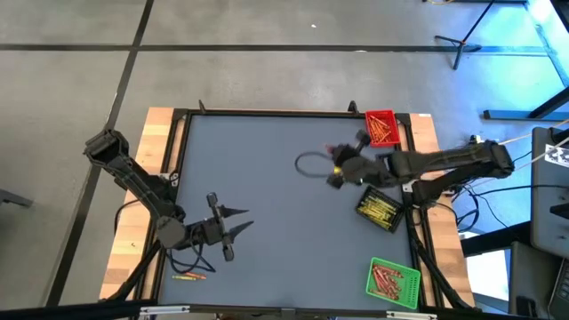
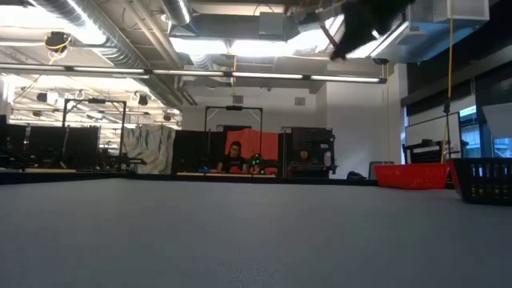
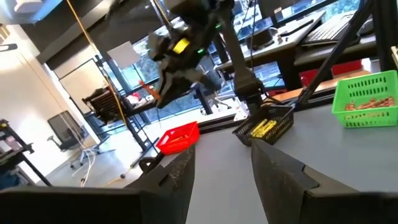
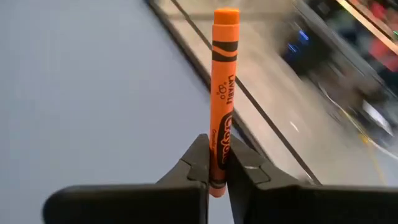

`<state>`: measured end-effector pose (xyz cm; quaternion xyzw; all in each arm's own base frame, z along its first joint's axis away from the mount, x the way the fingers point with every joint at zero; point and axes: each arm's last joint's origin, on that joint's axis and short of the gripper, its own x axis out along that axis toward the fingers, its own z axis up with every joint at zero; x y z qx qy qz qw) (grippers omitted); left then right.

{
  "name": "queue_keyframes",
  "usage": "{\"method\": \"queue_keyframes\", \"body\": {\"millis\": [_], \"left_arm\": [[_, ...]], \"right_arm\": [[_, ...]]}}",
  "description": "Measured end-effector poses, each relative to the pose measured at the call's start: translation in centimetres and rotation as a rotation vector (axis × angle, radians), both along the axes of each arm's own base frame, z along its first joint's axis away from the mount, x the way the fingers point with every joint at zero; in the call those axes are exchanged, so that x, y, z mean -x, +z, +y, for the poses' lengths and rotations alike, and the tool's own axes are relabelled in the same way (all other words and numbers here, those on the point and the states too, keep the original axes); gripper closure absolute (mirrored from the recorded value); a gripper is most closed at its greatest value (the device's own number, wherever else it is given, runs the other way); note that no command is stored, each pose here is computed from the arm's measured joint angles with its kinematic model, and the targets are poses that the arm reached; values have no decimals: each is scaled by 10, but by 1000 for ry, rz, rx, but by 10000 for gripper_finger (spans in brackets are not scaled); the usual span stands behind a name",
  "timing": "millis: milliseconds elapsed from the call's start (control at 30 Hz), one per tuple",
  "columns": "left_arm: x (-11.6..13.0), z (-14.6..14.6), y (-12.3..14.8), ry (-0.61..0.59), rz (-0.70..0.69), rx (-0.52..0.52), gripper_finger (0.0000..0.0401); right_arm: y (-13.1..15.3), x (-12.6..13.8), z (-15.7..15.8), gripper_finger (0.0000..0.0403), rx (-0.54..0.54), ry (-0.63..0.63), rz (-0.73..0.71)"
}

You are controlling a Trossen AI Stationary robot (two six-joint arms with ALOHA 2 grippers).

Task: Sort crayons
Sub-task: Put the orange crayon into the red basket

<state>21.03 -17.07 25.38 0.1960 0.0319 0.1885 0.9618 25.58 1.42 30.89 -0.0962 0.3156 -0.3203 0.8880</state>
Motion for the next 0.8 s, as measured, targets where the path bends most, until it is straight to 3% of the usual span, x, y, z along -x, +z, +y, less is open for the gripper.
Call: {"method": "queue_keyframes", "body": {"millis": [367,600,800], "left_arm": [[-1,1,0,1,1,0,261],[-1,1,-3,0,22,-17,261],[-1,1,-3,-1,22,-16,261]], "right_arm": [[-17,32,-102,383,-37,-426,191],[-43,66,-158,368,-183,-670,180],[-70,92,-183,381,-279,-784,147]]}}
